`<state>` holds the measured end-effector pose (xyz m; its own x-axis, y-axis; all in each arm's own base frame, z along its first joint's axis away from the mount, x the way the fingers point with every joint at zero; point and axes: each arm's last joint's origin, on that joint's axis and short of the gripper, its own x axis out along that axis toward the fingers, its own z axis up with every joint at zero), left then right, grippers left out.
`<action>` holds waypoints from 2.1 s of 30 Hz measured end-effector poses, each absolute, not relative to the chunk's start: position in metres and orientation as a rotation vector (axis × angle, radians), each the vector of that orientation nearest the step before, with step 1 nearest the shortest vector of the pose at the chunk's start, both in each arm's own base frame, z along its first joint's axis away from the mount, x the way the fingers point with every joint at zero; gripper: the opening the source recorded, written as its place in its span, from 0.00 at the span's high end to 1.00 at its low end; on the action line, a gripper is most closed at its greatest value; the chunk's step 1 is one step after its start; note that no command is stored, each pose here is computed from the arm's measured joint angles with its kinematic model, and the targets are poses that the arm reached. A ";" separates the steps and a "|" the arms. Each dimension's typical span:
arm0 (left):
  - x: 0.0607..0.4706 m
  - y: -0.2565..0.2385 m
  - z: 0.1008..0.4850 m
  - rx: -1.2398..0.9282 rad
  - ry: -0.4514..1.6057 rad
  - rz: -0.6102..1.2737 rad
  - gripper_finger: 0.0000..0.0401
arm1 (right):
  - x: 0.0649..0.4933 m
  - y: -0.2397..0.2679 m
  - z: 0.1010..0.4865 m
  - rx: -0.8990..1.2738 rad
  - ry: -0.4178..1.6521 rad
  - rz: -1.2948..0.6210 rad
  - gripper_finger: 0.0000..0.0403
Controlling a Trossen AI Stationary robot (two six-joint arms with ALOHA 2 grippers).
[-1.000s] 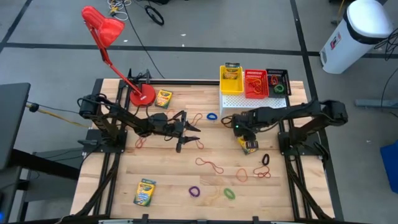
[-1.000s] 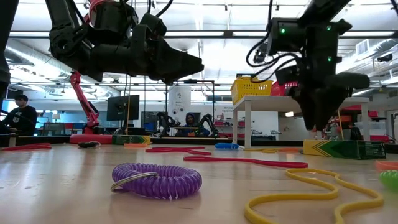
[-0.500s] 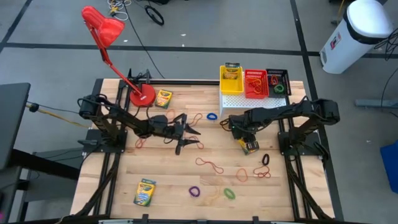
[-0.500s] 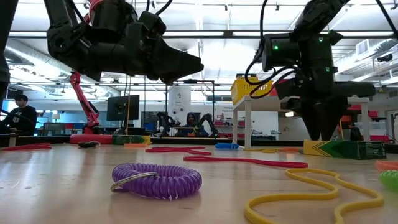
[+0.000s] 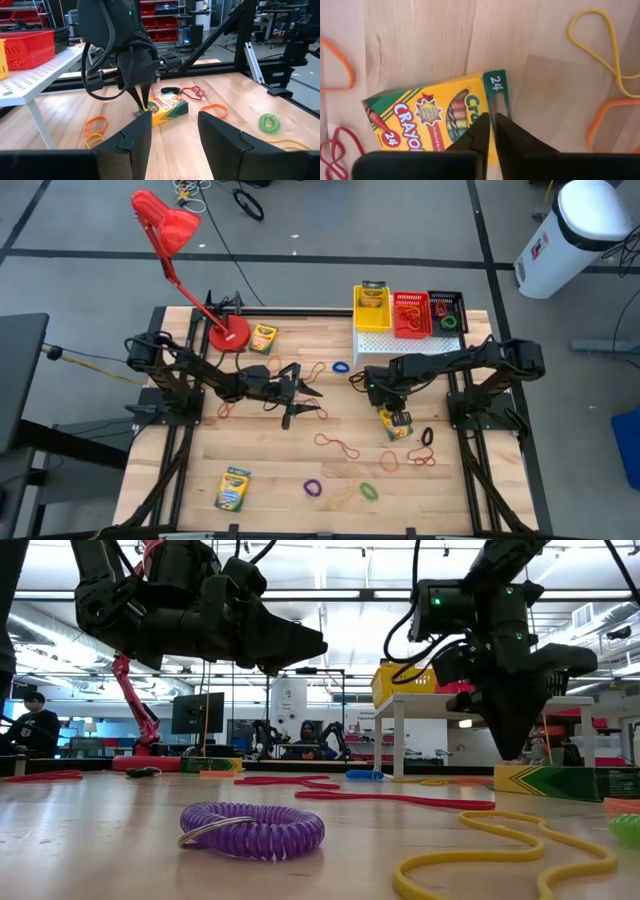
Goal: Pick & Place Office Desk Supplies
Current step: Put the yellow crayon box on the yellow basket
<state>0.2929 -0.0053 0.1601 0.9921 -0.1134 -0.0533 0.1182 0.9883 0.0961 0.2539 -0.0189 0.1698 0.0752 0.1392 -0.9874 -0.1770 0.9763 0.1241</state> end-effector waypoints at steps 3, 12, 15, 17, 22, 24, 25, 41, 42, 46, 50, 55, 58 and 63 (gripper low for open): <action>0.293 -0.005 0.160 0.099 0.048 -0.117 0.58 | 0.254 -0.019 0.170 -0.028 1.482 0.230 0.83; 0.293 -0.005 0.160 0.099 0.049 -0.117 0.58 | 0.253 -0.024 0.164 0.049 1.512 0.271 0.71; 0.293 -0.005 0.159 0.098 0.058 -0.117 0.58 | 0.253 -0.028 0.156 0.065 1.545 0.269 0.72; 0.293 -0.005 0.159 0.091 0.061 -0.117 0.58 | 0.254 -0.030 0.153 0.078 1.552 0.283 0.74; 0.293 -0.005 0.158 0.088 0.067 -0.117 0.58 | 0.255 -0.031 0.152 0.078 1.538 0.330 0.79; 0.293 -0.005 0.158 0.090 0.067 -0.117 0.58 | 0.255 -0.031 0.152 0.075 1.536 0.333 0.84; 0.293 -0.005 0.158 0.091 0.067 -0.117 0.58 | 0.255 -0.031 0.152 0.074 1.535 0.334 0.86; 0.293 -0.005 0.158 0.091 0.066 -0.117 0.58 | 0.270 -0.006 0.175 -0.074 1.565 0.209 0.99; 0.293 -0.005 0.158 0.091 0.066 -0.117 0.58 | 0.272 -0.003 0.178 -0.085 1.562 0.193 0.99; 0.293 -0.005 0.158 0.092 0.066 -0.117 0.58 | 0.277 0.012 0.189 -0.153 1.560 0.096 1.00; 0.293 -0.005 0.158 0.092 0.066 -0.117 0.58 | 0.281 0.027 0.199 -0.205 1.530 -0.017 1.00; 0.293 -0.005 0.158 0.094 0.066 -0.117 0.58 | 0.282 0.044 0.208 -0.235 1.481 -0.173 1.00; 0.293 -0.005 0.158 0.094 0.066 -0.117 0.58 | 0.281 0.052 0.212 -0.243 1.445 -0.262 1.00; 0.293 -0.005 0.158 0.094 0.066 -0.117 0.58 | 0.279 0.062 0.216 -0.255 1.383 -0.385 1.00</action>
<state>0.2926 -0.0053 0.1582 0.9910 -0.1134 -0.0711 0.1196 0.9887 0.0899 0.2790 0.0623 0.2155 0.1392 -0.4096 -0.9016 0.1157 0.9109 -0.3960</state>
